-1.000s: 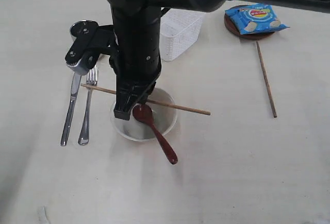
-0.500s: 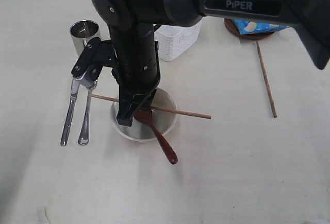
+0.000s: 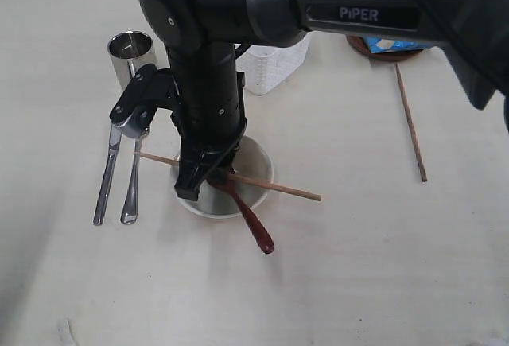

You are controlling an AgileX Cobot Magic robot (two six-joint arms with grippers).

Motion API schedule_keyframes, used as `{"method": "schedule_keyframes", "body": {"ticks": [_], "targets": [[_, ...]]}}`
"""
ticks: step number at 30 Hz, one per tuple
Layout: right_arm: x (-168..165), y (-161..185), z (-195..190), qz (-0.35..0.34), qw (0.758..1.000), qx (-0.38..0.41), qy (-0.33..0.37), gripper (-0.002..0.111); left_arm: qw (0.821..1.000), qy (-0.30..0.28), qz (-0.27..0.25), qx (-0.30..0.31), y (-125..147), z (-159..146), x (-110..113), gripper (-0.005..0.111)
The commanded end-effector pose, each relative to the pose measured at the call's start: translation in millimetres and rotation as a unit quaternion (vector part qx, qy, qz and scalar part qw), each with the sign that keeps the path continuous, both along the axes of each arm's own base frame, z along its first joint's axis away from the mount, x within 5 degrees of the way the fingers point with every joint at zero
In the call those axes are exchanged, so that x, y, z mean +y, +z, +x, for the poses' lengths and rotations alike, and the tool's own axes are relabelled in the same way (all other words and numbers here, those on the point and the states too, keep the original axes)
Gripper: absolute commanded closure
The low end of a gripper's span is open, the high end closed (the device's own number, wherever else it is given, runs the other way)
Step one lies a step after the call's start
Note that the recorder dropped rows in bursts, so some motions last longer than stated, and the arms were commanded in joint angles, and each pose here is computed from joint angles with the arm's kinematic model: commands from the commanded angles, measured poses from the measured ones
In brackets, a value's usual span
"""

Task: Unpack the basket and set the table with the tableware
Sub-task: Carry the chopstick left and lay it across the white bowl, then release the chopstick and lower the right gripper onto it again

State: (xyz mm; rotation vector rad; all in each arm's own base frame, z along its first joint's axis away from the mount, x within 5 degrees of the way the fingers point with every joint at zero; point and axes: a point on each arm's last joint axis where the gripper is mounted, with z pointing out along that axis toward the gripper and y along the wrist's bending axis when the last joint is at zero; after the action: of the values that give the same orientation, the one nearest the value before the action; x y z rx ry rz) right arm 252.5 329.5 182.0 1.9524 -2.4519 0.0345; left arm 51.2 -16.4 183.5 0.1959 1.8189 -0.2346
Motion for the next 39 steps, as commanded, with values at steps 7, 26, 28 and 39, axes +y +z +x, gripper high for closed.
{"method": "schedule_keyframes", "body": {"ticks": [7,26,28,39], "targets": [[-13,31,6,-0.007,0.997,-0.056,-0.045,0.072,1.0,-0.003,0.001,-0.001,-1,0,0,0.107],[-135,106,87,0.15,0.945,-0.074,-0.281,0.072,1.0,-0.003,0.001,-0.001,-1,0,0,0.107],[-138,99,93,0.15,0.943,-0.068,-0.29,0.072,1.0,-0.003,0.001,-0.001,-1,0,0,0.107],[-132,72,109,0.147,0.946,-0.072,-0.281,0.08,1.0,-0.003,0.0,-0.001,-1,0,0,0.107]]}}
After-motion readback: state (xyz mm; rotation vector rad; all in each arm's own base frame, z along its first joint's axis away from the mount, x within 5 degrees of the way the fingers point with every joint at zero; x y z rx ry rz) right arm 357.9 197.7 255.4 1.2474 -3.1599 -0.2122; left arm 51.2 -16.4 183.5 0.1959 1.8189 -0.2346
